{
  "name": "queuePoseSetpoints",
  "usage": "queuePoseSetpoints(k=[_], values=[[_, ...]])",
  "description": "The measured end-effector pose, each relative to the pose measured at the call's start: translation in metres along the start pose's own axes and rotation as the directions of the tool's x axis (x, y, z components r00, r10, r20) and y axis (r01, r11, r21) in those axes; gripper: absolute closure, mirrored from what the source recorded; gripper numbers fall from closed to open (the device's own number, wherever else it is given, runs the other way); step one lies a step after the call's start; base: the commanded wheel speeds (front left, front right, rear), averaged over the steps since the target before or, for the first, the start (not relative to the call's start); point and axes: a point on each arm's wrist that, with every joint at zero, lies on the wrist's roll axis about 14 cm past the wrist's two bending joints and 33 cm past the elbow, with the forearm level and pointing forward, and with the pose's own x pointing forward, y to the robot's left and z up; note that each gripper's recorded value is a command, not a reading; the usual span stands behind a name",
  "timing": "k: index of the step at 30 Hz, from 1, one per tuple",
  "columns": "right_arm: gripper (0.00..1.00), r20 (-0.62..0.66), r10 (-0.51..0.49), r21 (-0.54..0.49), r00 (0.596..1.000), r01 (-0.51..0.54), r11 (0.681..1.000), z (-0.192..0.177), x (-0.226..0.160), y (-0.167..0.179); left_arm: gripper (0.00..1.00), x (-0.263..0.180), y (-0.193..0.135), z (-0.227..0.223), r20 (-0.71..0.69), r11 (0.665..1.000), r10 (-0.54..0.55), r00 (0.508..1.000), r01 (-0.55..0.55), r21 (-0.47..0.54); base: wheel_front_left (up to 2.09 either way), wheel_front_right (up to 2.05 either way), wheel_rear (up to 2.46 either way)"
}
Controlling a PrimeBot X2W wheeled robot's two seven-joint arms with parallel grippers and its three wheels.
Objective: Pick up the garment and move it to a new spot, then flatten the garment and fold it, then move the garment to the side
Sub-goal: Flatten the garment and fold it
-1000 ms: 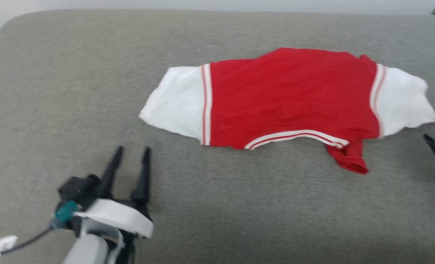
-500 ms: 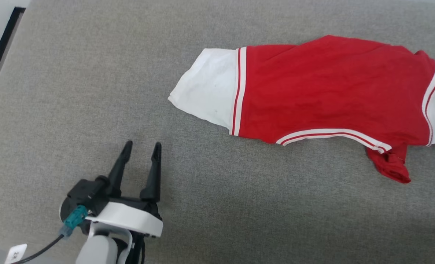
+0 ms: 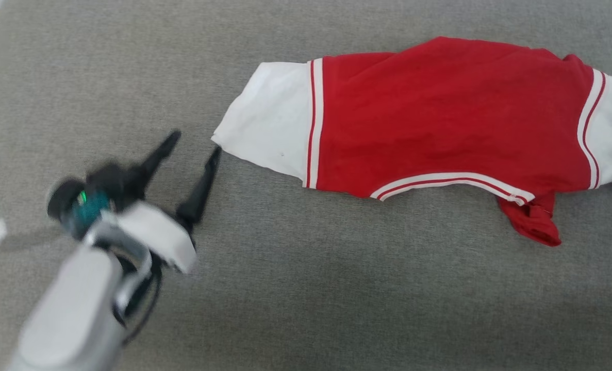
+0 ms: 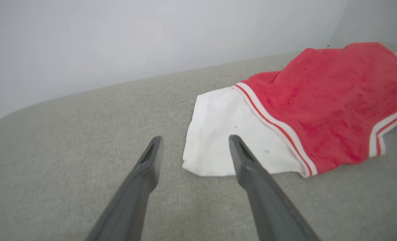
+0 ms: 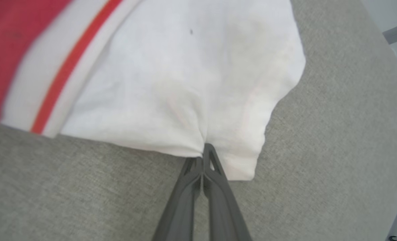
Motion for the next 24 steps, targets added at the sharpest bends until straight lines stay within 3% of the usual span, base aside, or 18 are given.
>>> queuePoseSetpoints(k=[2,4,6,11,14,21,22,23,24], values=[[1.0,0.004,-0.004,0.0,1.0,0.004,1.0,0.0,0.0,-0.002,0.0,0.019,0.009,-0.007,-0.17,0.999,-0.043,0.984,0.046,0.012,0.0,0.0,0.0],[1.0,0.007,-0.004,-0.002,1.0,0.004,1.0,0.001,0.001,-0.003,0.0,0.022,0.017,-0.025,-0.338,0.998,-0.057,0.939,0.066,0.016,0.0,0.0,0.0],[1.0,0.011,-0.004,-0.004,1.0,0.004,1.0,0.002,0.003,-0.004,0.0,0.032,0.02,-0.025,-0.421,0.994,-0.086,0.903,0.048,-0.101,0.0,0.0,0.0],[1.0,0.009,0.005,-0.008,1.0,-0.005,1.0,0.0,0.006,-0.004,0.0,0.035,0.011,-0.048,-0.631,0.952,-0.216,0.745,0.018,-0.305,0.0,0.0,0.0],[1.0,0.007,0.01,-0.012,1.0,-0.01,1.0,-0.001,0.008,-0.003,0.0,0.036,0.011,-0.058,-0.698,0.941,-0.251,0.67,0.0,-0.339,0.0,0.0,0.0],[1.0,0.004,0.016,-0.009,1.0,-0.016,1.0,-0.004,0.01,-0.004,0.0,0.053,-0.017,-0.065,-0.694,0.878,-0.374,0.615,-0.004,-0.478,0.0,0.0,0.0],[1.0,0.002,0.016,-0.01,1.0,-0.016,1.0,-0.004,0.009,-0.004,0.02,0.053,-0.021,-0.066,-0.694,0.871,-0.391,0.605,0.0,-0.491,0.0,0.0,0.0],[1.0,0.002,0.016,-0.009,1.0,-0.016,1.0,-0.005,0.009,-0.004,0.13,0.054,-0.026,-0.066,-0.691,0.865,-0.406,0.598,0.008,-0.501,0.0,0.0,0.0],[1.0,0.004,0.017,-0.01,1.0,-0.016,1.0,-0.004,0.009,-0.003,0.37,0.055,-0.032,-0.065,-0.686,0.859,-0.421,0.593,0.017,-0.512,0.0,0.0,0.0]])
